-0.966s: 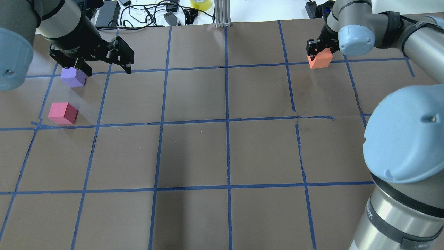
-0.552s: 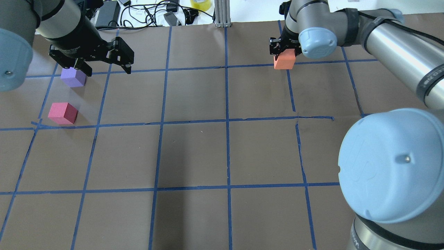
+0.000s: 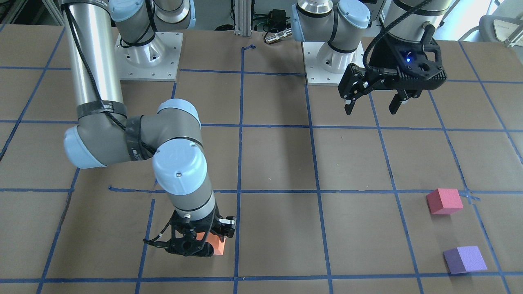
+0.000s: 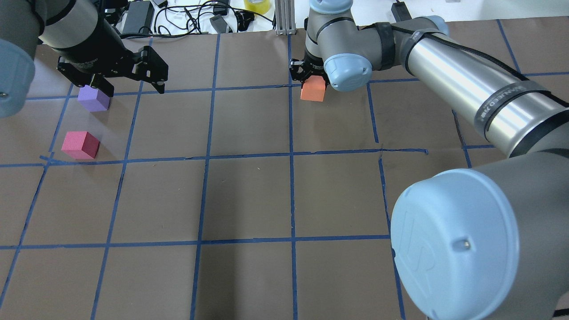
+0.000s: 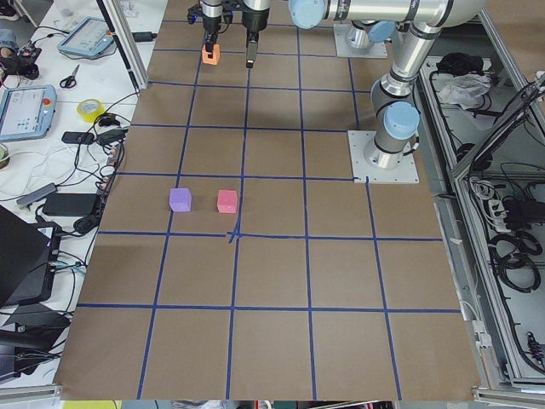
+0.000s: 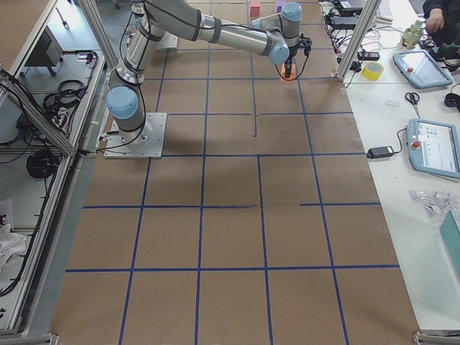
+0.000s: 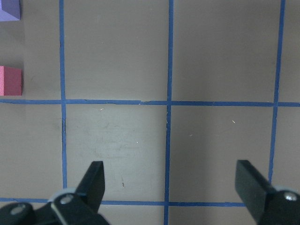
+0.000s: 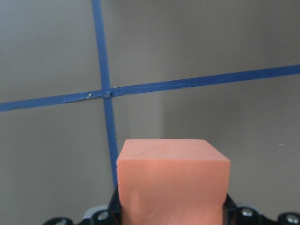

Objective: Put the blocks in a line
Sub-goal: 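Carry the orange block with the right gripper toward the table center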

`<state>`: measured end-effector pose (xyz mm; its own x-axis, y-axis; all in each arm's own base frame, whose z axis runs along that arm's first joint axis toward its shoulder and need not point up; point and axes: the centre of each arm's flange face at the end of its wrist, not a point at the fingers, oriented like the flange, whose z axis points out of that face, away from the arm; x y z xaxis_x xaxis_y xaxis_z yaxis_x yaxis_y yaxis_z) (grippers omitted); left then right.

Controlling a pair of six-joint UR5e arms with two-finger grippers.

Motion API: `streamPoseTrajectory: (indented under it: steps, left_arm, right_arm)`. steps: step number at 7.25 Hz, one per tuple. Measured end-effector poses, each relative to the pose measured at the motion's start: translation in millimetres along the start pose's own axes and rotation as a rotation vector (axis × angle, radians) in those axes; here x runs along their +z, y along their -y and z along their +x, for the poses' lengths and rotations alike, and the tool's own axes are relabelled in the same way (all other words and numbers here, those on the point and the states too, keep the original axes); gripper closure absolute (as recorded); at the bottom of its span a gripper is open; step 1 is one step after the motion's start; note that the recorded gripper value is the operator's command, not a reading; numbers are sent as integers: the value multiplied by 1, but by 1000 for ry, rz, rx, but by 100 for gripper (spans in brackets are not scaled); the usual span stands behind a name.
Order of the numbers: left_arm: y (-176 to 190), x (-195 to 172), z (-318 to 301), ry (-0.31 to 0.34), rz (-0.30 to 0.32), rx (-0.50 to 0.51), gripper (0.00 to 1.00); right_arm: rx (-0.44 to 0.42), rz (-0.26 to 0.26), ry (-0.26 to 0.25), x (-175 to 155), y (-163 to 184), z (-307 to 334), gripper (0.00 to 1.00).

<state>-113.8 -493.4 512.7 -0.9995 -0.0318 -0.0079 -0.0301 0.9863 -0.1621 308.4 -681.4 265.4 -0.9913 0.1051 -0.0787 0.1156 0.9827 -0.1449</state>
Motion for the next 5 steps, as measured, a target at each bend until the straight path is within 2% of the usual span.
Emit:
streamPoseTrajectory:
  steps: [2,4,5]
  left_arm:
    - [-2,0,-2,1,-7,-1,0]
    - [0,5,-2,-2,-12,0,0]
    - [0,4,-3,-2,-10,1,0]
  right_arm:
    - [29,-6,9,22,-11,-49,82]
    - [30,-16,10,39,-19,-74,45]
    - [27,-21,8,45,-21,-77,38]
